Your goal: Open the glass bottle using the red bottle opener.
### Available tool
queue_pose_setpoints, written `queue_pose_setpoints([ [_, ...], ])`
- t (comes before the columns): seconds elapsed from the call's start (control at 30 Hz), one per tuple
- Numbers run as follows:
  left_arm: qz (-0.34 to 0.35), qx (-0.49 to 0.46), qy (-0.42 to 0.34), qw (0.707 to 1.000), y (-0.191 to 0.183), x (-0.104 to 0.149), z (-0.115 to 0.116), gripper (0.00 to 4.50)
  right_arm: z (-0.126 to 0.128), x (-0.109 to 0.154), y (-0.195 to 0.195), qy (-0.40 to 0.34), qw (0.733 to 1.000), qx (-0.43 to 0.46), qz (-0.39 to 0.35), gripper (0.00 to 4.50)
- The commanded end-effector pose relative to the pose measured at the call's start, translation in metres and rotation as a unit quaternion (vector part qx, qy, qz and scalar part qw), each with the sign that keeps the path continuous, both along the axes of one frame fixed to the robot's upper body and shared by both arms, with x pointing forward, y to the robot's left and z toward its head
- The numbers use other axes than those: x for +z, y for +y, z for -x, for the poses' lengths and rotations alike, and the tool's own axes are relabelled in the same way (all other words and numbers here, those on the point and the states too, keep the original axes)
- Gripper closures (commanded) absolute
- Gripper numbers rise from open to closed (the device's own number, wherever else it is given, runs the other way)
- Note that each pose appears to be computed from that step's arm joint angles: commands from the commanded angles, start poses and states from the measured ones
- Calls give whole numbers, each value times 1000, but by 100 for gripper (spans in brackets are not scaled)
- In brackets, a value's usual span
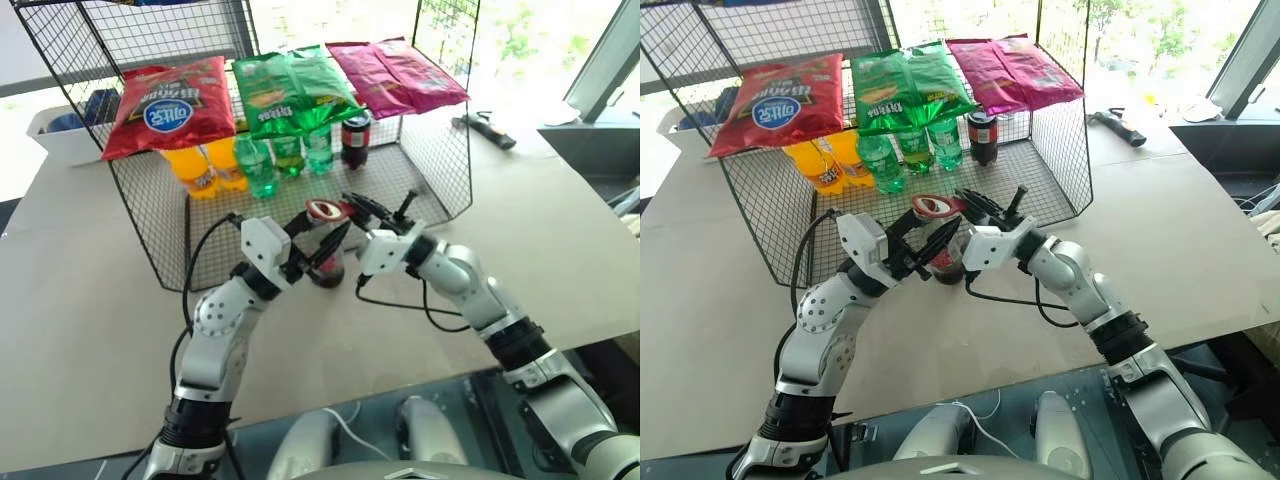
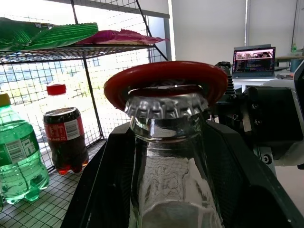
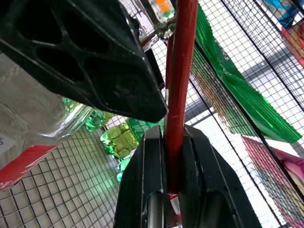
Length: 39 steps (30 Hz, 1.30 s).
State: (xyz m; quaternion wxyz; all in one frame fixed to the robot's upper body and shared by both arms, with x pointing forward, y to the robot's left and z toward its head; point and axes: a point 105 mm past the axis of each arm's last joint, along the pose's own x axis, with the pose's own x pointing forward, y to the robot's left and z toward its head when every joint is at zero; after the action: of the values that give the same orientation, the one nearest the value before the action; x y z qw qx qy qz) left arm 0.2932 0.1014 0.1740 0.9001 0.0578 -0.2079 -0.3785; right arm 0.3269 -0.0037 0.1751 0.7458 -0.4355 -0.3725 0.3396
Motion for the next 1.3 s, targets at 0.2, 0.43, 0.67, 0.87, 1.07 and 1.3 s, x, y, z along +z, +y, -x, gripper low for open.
queue_pose_setpoints([
  [0.2, -8, 13, 21, 1000, 4, -9, -6, 247, -3, -3, 6, -110, 988, 32, 106, 450],
  [0.43, -6, 11, 27, 1000, 0, -11, -9, 247, -30, 16, -11, -168, 977, -7, 133, 450],
  [0.67, -3, 9, 31, 999, -3, -13, -10, 247, -42, 17, -25, -178, 973, -26, 144, 450],
  [0.87, -1, 4, 39, 999, -6, -16, -11, 247, -47, 17, -32, -185, 971, -38, 147, 450],
  [1.07, 0, 2, 44, 999, -7, -18, -12, 247, -54, 16, -41, -190, 968, -53, 157, 450],
  [1.3, 3, 1, 51, 999, -9, -21, -11, 247, -61, 27, -46, -215, 961, -65, 163, 450],
])
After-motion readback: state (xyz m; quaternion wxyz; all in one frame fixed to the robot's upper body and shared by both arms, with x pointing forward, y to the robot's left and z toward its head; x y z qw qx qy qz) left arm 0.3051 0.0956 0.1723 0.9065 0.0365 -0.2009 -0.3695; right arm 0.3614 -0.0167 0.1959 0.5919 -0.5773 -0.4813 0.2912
